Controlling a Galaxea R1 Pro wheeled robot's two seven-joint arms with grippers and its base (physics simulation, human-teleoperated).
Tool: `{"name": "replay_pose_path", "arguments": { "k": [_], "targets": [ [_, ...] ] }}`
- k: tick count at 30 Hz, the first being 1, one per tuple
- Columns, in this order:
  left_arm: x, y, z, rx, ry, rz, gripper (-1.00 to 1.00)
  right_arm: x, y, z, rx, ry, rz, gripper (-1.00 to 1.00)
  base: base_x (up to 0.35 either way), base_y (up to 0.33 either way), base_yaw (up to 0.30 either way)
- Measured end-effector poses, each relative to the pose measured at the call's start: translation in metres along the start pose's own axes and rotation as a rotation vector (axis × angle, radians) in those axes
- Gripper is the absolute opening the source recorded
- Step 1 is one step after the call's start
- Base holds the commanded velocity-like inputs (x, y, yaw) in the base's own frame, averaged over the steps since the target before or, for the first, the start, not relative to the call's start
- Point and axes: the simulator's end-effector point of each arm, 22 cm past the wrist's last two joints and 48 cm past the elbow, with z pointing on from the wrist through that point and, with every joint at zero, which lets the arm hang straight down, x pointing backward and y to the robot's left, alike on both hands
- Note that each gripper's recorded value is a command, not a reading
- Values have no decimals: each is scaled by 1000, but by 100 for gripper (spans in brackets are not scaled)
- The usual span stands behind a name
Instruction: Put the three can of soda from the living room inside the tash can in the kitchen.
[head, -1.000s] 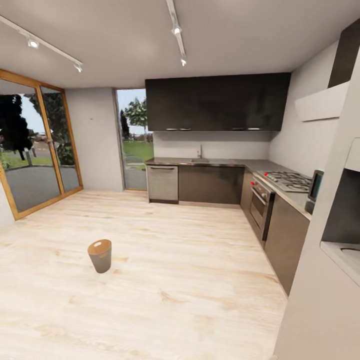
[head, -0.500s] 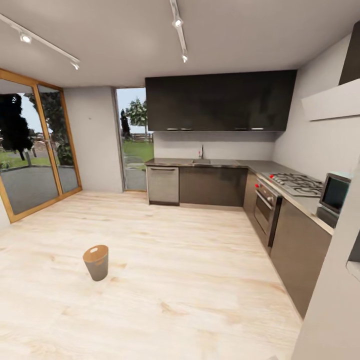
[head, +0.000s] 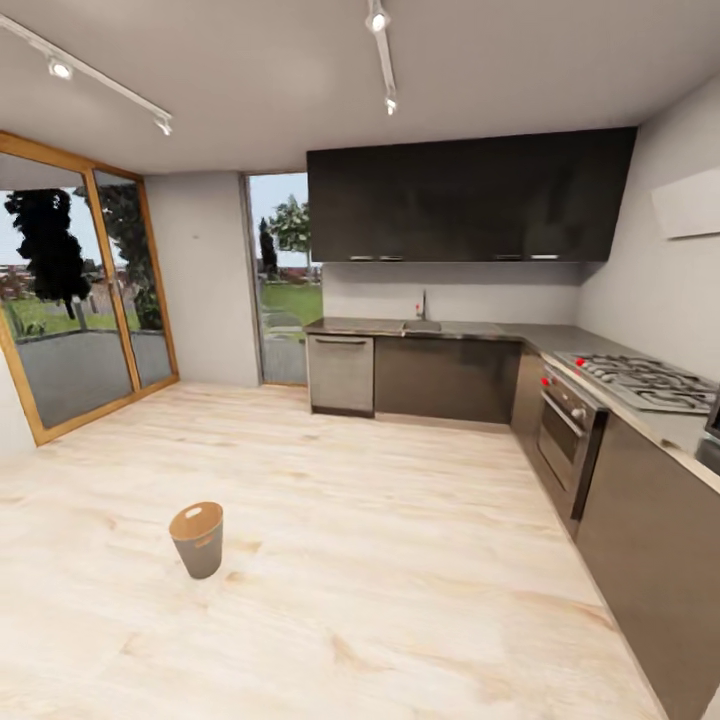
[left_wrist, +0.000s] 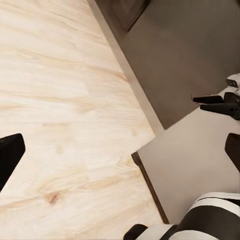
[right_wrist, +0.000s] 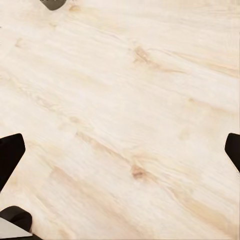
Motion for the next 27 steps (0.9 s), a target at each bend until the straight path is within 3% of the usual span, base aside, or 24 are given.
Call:
{"name": "replay_pose_path", "arguments": {
  "k": [10,27],
  "targets": [
    [0,0,0,0,0,0,100,0,0,0,0,0,0,100,345,10,249],
    [0,0,0,0,0,0,100,0,0,0,0,0,0,100,345,104,254]
  ]
}}
